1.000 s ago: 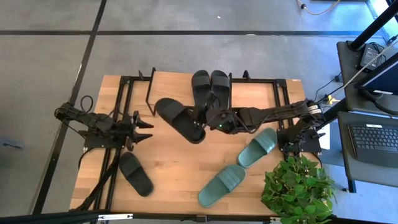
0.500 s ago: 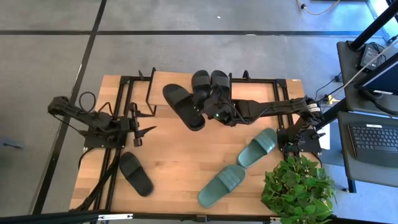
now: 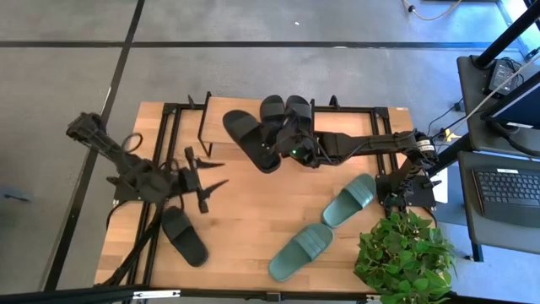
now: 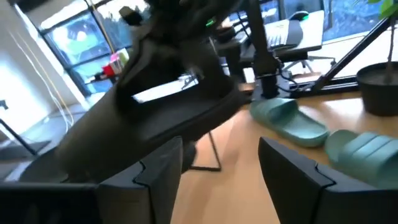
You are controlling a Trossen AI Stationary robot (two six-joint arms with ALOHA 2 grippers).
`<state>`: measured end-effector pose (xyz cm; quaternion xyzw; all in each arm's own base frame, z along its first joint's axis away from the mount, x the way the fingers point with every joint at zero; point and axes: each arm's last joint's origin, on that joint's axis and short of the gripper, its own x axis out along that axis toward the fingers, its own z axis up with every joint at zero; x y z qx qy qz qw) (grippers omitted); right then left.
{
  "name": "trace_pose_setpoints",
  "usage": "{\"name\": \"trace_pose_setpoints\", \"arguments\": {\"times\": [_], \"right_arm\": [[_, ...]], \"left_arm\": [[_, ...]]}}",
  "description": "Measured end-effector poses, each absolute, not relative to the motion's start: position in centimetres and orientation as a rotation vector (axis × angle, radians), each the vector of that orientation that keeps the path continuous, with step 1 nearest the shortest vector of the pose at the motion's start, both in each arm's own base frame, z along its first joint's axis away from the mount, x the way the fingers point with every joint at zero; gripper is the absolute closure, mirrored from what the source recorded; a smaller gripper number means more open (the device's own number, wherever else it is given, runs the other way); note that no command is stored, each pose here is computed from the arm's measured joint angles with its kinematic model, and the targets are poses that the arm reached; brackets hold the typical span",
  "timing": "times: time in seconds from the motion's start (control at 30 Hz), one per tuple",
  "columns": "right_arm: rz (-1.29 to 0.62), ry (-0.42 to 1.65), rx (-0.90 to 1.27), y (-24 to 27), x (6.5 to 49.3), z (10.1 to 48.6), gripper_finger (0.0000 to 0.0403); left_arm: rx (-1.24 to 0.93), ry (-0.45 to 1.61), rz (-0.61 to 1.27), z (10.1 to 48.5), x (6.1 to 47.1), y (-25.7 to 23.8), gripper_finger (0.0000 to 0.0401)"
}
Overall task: Pick and place slides into the shelf
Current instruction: Put the black slide on the shelf
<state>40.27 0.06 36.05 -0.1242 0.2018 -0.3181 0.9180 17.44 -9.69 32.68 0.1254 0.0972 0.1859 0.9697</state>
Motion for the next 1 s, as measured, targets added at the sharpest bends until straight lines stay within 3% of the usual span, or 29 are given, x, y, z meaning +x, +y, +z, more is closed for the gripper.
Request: {"name": "trace_pose_setpoints", "arguments": {"times": [0.17, 0.33, 0.5, 1.0], "right_arm": [[-0.64, 0.438, -0.343, -0.1, 40.3, 36.1, 0.0394], [-0.611, 0.434, -0.469, 0.2, 40.5, 36.6, 0.0394], [-0.575, 0.41, -0.537, 0.7, 40.6, 37.0, 0.0394], [-0.578, 0.342, -0.514, 1.0, 40.7, 37.7, 0.0394]], "left_arm": [[0.198, 0.16, 0.431, 35.1, 19.6, -13.8, 0.0198], [-0.085, 0.064, 0.531, 36.0, 21.2, -16.4, 0.0198], [-0.324, 0.0, 0.581, 34.2, 22.4, -17.8, 0.0202], [-0.578, 0.044, 0.751, 29.4, 25.7, -14.9, 0.0248]]}}
